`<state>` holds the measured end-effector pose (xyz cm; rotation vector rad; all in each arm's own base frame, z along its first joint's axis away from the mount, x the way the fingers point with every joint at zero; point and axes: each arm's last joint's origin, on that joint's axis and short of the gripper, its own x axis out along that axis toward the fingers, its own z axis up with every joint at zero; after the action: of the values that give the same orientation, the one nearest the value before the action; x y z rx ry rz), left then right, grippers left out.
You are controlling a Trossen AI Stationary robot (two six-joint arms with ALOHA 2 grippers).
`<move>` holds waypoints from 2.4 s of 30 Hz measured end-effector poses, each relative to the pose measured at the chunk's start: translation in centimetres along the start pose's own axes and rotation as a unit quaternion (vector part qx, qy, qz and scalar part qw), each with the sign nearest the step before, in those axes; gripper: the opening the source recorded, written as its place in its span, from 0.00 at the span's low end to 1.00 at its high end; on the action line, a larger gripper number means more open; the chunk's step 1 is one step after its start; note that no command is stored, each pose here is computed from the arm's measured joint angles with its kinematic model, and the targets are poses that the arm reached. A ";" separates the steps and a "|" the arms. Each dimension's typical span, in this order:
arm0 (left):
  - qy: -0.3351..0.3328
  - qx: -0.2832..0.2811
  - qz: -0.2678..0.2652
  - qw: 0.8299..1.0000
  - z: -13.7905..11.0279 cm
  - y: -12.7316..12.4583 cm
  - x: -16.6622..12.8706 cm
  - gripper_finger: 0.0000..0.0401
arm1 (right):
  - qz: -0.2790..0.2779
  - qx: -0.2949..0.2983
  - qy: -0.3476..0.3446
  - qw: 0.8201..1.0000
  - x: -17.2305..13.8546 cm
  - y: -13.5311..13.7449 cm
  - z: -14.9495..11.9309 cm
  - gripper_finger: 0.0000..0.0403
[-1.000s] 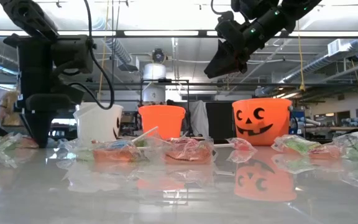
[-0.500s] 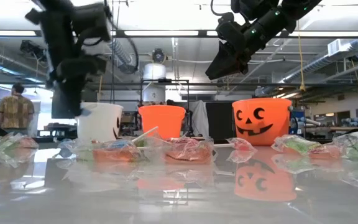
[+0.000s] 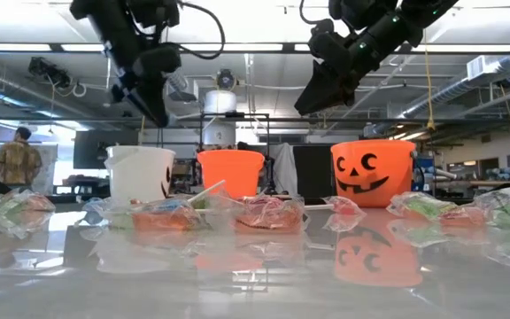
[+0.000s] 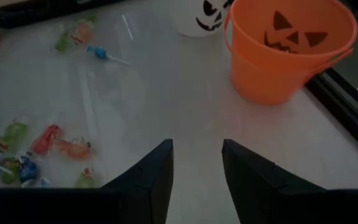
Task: Sort candy by brand, put in halloween buckets
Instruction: Put the blue lollipop into the left orange bucket
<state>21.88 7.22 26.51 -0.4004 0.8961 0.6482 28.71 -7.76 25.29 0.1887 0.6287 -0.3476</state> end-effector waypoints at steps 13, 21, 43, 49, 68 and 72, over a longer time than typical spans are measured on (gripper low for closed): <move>-0.041 -0.011 -0.027 0.999 4.2 2.5 3.7 0.03 | -0.010 0.004 0.014 1.000 0.0 -0.6 -0.2 0.37; -0.037 0.019 -0.006 0.999 9.3 3.2 5.4 0.03 | -0.022 0.012 0.019 0.999 0.1 -1.4 -0.3 0.37; -0.026 0.031 0.062 0.997 13.7 4.7 6.2 0.41 | -0.025 0.013 0.042 0.999 0.0 -1.6 -0.7 0.37; -0.024 0.076 0.064 0.995 11.3 1.7 2.8 0.45 | -0.027 0.012 0.052 0.998 0.0 -1.6 -0.9 0.37; 0.133 0.135 -0.002 0.982 -5.5 -2.8 3.5 0.44 | -0.022 0.016 0.032 0.999 0.0 -1.4 -0.5 0.37; 0.156 0.119 0.010 0.980 -7.6 -2.3 4.7 0.44 | -0.020 0.014 0.027 0.999 0.0 -1.3 -0.4 0.37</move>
<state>21.06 2.81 18.46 -0.2814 1.2640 0.4950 28.05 -8.81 24.85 0.2136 0.6809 -0.3905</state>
